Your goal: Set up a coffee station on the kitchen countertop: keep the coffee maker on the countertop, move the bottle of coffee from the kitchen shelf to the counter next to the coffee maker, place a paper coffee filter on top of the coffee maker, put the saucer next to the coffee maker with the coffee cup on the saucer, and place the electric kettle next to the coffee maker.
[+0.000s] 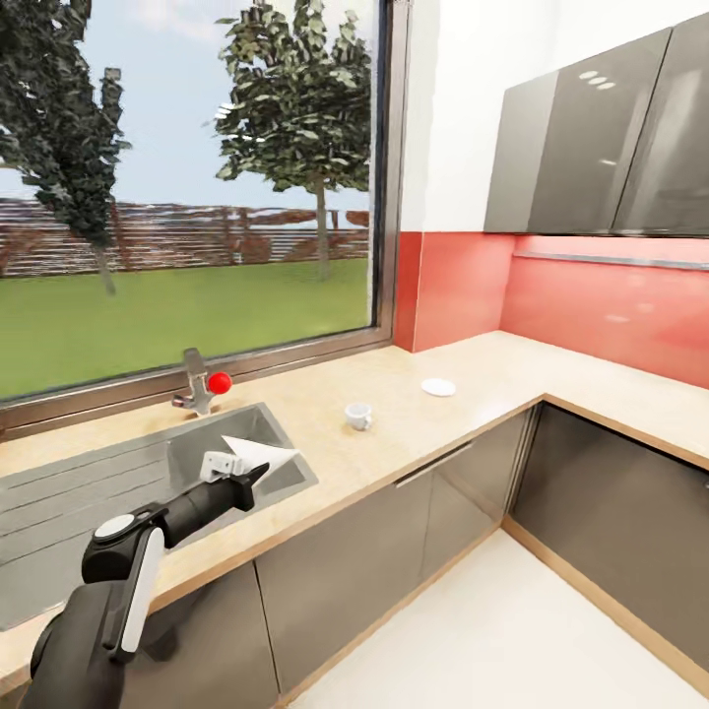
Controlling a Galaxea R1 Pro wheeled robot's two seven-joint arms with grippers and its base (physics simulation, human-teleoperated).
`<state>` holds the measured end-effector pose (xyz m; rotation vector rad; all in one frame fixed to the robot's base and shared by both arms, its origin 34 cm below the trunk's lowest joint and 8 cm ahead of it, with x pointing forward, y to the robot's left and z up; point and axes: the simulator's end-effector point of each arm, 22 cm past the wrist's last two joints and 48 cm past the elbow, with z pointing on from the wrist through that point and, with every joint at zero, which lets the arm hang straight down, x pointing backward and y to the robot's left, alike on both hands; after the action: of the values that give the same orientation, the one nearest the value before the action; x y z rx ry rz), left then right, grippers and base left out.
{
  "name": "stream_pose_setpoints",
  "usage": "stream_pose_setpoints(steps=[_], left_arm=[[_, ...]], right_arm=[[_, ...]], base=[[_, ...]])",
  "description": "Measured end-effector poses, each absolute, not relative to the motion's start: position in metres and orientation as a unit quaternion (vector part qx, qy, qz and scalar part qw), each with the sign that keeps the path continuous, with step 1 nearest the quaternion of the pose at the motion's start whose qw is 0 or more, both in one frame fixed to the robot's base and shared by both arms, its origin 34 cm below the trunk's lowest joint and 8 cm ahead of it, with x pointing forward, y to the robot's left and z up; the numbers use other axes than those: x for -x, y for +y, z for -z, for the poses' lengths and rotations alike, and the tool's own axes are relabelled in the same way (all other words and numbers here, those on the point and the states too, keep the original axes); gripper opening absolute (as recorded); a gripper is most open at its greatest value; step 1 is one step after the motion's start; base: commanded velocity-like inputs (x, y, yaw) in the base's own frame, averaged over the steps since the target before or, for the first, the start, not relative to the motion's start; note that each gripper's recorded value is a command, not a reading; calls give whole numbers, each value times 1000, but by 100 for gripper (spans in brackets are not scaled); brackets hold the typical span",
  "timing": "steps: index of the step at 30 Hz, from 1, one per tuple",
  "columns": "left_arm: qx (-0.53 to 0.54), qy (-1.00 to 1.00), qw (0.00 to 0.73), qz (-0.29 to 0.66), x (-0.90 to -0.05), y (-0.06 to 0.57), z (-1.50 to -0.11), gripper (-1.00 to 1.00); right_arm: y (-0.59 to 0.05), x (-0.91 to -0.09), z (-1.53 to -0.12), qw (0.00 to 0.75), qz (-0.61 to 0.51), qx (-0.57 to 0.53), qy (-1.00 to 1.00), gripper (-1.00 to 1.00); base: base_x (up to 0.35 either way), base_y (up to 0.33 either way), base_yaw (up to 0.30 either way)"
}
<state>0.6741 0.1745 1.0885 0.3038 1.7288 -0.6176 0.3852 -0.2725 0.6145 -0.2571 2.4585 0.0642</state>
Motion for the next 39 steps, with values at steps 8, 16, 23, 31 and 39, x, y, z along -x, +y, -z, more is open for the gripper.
stream_pose_setpoints(steps=[8, 16, 23, 31, 39], left_arm=[[-131, 745, 597, 266, -674, 174, -1088, -100], [-130, 745, 597, 266, -674, 175, -1088, -100], [-130, 745, 597, 265, -674, 176, -1088, -100], [-128, 746, 598, 265, -674, 178, -1088, -100], [-128, 746, 598, 265, -674, 178, -1088, -100]], right_arm=[[-271, -384, -614, 328, -25, 103, 939, 100], [-270, -385, -615, 329, -25, 104, 938, 100], [-270, -385, -615, 329, -25, 104, 938, 100], [-270, -385, -615, 329, -25, 103, 938, 100], [-269, -385, -615, 329, -26, 103, 938, 100]], base=[[-257, 53, 45], [-9, 76, 207], [0, 241, 137], [0, 93, 253], [-19, 284, 62]])
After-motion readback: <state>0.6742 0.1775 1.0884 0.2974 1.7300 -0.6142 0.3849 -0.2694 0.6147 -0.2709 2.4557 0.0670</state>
